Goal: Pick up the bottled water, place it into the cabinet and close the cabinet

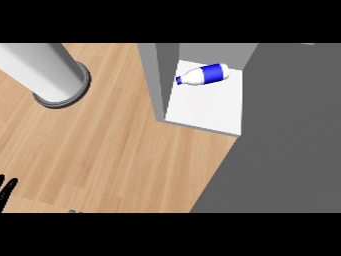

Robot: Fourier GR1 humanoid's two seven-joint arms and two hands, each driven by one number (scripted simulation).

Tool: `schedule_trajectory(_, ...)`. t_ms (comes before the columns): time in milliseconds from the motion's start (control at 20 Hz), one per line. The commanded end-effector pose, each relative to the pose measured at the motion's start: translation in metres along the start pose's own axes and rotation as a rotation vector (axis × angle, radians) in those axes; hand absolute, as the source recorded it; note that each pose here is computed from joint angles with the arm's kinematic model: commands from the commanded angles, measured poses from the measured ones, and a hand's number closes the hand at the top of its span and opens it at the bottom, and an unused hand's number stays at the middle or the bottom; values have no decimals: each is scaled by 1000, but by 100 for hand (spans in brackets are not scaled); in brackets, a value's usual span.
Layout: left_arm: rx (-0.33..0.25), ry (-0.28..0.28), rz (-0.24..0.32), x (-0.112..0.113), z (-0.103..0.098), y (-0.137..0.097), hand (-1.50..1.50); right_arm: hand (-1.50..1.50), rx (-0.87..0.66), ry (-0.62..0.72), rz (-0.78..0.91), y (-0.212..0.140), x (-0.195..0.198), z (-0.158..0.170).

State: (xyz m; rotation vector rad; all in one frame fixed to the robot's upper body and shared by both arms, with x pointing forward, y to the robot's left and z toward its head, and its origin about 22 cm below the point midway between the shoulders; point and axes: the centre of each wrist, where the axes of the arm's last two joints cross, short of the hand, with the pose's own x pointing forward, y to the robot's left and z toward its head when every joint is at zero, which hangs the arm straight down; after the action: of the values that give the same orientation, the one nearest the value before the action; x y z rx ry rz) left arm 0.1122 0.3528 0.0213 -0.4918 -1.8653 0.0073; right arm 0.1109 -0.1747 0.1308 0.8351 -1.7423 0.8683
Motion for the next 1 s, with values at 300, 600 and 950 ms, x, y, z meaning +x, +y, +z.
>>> schedule_trajectory(300, 0, -19, 9, 7, 0, 9, -150, 150, -108, 108, -244, -30, -49, -49)
schedule_trajectory(600, 47, -27, 6, 10, 0, 15, -150, 150, -301, 129, -207, -78, -61, -92)
schedule_trajectory(950, 51, 3, 22, 14, 12, 22, -150, 150, -479, 185, -144, -141, -72, -149)
